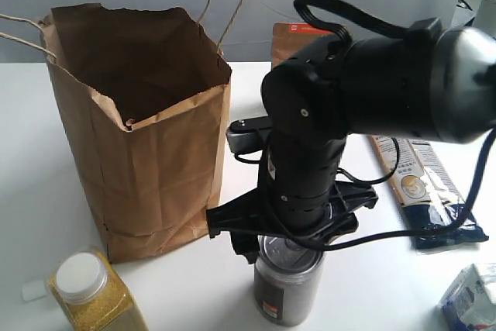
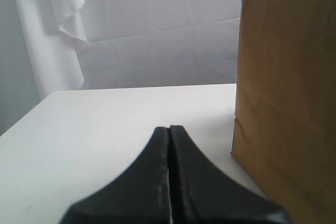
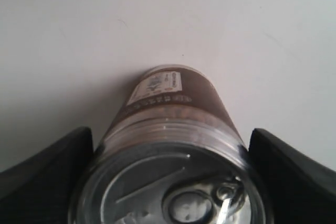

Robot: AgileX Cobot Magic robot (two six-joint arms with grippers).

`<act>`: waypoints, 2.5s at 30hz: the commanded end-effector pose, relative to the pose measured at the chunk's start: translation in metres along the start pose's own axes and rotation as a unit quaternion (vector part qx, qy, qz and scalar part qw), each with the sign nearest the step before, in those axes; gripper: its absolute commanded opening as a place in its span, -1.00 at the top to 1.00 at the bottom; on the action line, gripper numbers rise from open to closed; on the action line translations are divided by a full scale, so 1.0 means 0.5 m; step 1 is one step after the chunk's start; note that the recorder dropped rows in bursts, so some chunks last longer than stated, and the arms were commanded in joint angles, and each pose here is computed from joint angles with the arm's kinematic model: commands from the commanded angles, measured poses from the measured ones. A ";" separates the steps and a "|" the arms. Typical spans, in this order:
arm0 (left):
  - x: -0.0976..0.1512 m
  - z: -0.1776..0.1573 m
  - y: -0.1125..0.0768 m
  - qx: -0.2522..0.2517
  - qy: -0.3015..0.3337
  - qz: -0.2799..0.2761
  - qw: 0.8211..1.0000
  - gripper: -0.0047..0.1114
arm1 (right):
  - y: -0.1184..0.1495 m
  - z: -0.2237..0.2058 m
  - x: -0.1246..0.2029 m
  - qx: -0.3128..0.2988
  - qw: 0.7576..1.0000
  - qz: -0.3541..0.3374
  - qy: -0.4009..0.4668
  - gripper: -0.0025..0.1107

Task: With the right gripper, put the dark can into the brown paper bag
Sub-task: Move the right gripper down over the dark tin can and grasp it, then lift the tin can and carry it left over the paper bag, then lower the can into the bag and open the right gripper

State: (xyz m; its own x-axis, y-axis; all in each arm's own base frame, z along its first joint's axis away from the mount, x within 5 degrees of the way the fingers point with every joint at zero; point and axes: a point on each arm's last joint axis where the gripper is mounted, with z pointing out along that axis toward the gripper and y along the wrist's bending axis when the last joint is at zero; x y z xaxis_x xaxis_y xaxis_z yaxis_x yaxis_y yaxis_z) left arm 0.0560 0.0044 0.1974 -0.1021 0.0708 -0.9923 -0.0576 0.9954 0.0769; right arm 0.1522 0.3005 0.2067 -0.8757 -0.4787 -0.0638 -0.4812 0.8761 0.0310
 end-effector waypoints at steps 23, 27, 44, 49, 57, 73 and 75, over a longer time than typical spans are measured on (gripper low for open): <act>0.001 0.000 -0.001 0.003 -0.003 0.000 1.000 0.92 | -0.002 -0.334 0.081 -0.125 0.897 -0.085 -0.415 0.96; 0.001 0.000 -0.001 0.003 -0.003 0.000 1.000 0.92 | 0.009 -0.360 0.083 -0.173 0.868 -0.098 -0.455 0.96; 0.001 0.000 -0.001 0.003 -0.003 0.000 1.000 0.92 | 0.026 -0.463 0.047 -0.172 0.797 -0.131 -0.563 0.96; 0.001 0.000 -0.001 0.003 -0.003 0.000 1.000 0.92 | 0.057 -0.469 0.008 -0.145 0.785 -0.148 -0.584 0.96; 0.001 0.000 -0.001 0.003 -0.003 0.000 1.000 0.92 | 0.105 -0.402 -0.086 -0.108 0.802 -0.153 -0.568 0.96; 0.001 0.000 -0.001 0.003 -0.003 0.000 1.000 0.92 | 0.148 -0.250 -0.179 -0.092 0.826 -0.181 -0.526 0.96; 0.001 0.000 -0.001 0.003 -0.003 0.000 1.000 0.92 | 0.152 -0.253 -0.179 -0.102 0.821 -0.185 -0.531 0.89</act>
State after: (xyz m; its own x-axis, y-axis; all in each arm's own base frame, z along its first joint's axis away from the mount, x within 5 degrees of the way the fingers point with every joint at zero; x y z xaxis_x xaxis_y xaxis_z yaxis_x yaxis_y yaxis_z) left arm 0.0560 0.0044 0.1974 -0.1021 0.0708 -0.9923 -0.0576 0.9954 0.0769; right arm 0.1902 0.4011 0.3241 -0.2499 -0.3433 -0.9054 -0.7695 0.6379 -0.0295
